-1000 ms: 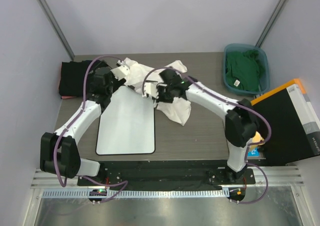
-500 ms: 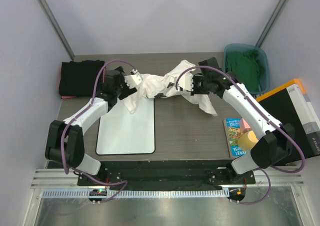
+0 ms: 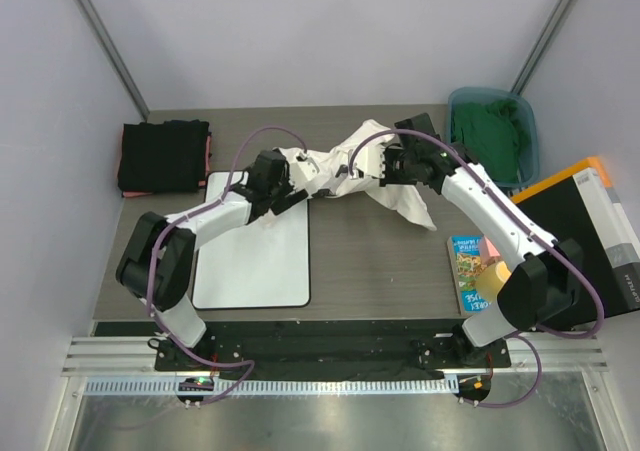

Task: Fold and stack the t-shirts

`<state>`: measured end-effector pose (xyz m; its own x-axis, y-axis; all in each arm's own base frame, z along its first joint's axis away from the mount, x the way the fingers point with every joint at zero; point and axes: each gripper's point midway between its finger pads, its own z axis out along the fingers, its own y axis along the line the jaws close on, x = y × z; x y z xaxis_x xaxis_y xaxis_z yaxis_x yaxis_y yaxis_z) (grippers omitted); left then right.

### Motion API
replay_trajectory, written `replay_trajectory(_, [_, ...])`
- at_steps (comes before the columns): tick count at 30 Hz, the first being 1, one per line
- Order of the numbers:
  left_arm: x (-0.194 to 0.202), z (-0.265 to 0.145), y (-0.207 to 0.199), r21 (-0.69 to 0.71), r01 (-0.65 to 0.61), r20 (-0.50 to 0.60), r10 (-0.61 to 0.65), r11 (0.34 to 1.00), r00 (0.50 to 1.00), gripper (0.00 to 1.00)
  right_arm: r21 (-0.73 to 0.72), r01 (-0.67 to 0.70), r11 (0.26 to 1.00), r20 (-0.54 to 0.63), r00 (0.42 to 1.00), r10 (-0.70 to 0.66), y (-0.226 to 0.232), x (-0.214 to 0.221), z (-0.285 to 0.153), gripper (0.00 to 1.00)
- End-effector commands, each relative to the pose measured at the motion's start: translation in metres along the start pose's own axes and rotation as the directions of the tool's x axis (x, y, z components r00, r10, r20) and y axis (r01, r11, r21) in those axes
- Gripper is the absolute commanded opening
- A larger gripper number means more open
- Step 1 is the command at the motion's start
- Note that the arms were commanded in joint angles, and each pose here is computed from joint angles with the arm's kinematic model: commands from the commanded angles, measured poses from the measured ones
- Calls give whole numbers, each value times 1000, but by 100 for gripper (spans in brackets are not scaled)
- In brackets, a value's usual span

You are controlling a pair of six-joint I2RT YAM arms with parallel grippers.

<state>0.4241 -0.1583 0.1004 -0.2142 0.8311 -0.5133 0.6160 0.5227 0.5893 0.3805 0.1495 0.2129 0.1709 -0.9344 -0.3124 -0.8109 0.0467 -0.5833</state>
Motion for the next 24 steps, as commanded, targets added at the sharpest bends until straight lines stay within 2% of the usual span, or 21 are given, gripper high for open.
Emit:
replay_trajectory(1, [7,1,9,-71,102,-60,-107,992,992,100,89,-10,996,26,1000,8,-27,-9,-10,1])
replay_trajectory(6, [24,13,1,-125,66,-146,-84,990,986,100,108,-27,994,42,999,22,-36,-14,-11,1])
replay_trajectory(24, [38,22,-36,-132,-32,-235,0,991,972,100,118,-48,992,69,997,40,-51,-18,-7,1])
